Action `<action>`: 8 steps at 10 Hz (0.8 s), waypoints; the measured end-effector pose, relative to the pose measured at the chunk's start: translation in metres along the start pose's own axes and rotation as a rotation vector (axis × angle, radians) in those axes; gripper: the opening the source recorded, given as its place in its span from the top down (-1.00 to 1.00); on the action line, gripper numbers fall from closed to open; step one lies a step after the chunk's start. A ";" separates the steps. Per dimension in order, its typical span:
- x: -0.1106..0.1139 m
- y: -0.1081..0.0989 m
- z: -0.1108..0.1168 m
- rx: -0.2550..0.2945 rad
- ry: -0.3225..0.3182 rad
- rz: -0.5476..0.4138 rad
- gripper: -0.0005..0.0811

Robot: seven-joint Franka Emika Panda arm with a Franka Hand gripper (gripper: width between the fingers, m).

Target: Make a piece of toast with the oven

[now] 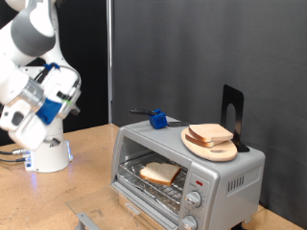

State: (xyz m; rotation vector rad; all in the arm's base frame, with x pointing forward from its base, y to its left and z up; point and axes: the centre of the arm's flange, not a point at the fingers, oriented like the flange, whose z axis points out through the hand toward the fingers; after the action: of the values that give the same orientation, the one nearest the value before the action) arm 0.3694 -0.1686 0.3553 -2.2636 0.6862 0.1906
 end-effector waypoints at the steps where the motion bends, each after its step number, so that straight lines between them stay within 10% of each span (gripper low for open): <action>1: 0.006 0.009 0.000 0.016 0.006 0.004 -0.99; 8: 0.025 0.028 -0.002 0.057 0.016 0.036 -0.99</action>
State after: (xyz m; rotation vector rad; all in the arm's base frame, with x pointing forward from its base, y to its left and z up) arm 0.3753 -0.1966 0.3313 -2.2018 0.7330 0.1682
